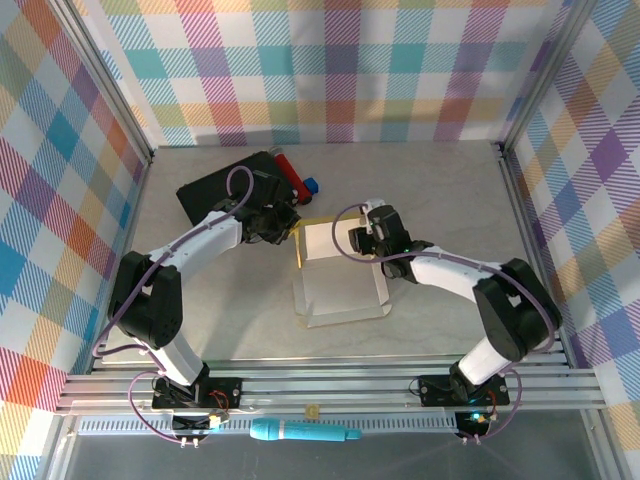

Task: Fold the paper box

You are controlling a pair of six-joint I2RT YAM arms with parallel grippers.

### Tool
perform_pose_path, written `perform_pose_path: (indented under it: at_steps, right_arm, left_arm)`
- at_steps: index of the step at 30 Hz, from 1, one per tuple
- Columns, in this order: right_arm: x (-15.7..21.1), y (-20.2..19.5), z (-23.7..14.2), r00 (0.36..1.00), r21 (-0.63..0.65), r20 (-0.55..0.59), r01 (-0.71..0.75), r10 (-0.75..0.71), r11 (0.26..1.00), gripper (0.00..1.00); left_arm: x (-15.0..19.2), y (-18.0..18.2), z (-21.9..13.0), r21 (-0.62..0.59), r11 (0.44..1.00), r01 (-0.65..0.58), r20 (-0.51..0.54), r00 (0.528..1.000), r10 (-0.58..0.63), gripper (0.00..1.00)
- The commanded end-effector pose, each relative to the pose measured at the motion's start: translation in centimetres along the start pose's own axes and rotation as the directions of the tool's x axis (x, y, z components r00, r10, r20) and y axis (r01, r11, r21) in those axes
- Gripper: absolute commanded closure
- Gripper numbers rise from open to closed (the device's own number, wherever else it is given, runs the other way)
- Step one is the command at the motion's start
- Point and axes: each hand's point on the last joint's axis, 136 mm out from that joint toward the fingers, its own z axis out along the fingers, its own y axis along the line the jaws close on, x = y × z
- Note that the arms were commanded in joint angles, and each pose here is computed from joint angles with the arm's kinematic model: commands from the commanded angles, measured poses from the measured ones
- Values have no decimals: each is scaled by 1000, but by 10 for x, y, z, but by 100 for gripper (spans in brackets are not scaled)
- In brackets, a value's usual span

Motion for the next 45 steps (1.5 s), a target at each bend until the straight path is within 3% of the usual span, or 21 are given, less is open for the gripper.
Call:
perform_pose_path:
  at_steps: [1, 5, 8, 10, 13, 17, 24, 34, 42, 45]
  right_arm:
    - [-11, 14, -21, 994, -94, -43, -100, 96, 991, 39]
    - [-23, 9, -45, 973, -114, -72, -227, 220, 967, 29]
    - [-41, -12, -63, 918, -85, -80, -394, 388, 915, 23]
    - [-53, -27, -70, 851, -85, -117, -523, 512, 848, 23]
    - [-62, -34, -67, 695, -96, -259, -710, 671, 698, 27]
    - [-64, -31, -53, 503, -59, -430, -845, 750, 532, 35]
    - [-47, -22, -32, 363, 12, -547, -898, 754, 440, 43]
    - [-13, -21, -28, 314, 91, -587, -891, 747, 446, 47]
    - [-6, -27, -14, 317, 111, -573, -883, 756, 455, 50]
    - [-5, -27, -12, 314, 111, -573, -885, 757, 452, 58]
  left_arm:
    - [8, 20, 1, -75, 997, -22, -12, 1000, 21, 85]
    - [8, 19, 2, -74, 997, -26, -11, 1000, 25, 86]
    - [8, 17, 1, -71, 997, -30, -9, 1000, 29, 87]
    - [8, 16, 1, -70, 997, -33, -10, 999, 32, 88]
    - [9, 15, 2, -69, 997, -38, -10, 999, 38, 88]
    - [10, 11, 3, -62, 997, -43, -11, 999, 42, 89]
    - [8, 7, 3, -58, 997, -47, -6, 999, 46, 90]
    - [9, 8, 4, -61, 997, -51, -9, 999, 51, 91]
    - [9, 8, 2, -61, 997, -55, -9, 998, 55, 92]
    - [9, 8, 1, -62, 997, -56, -5, 998, 56, 92]
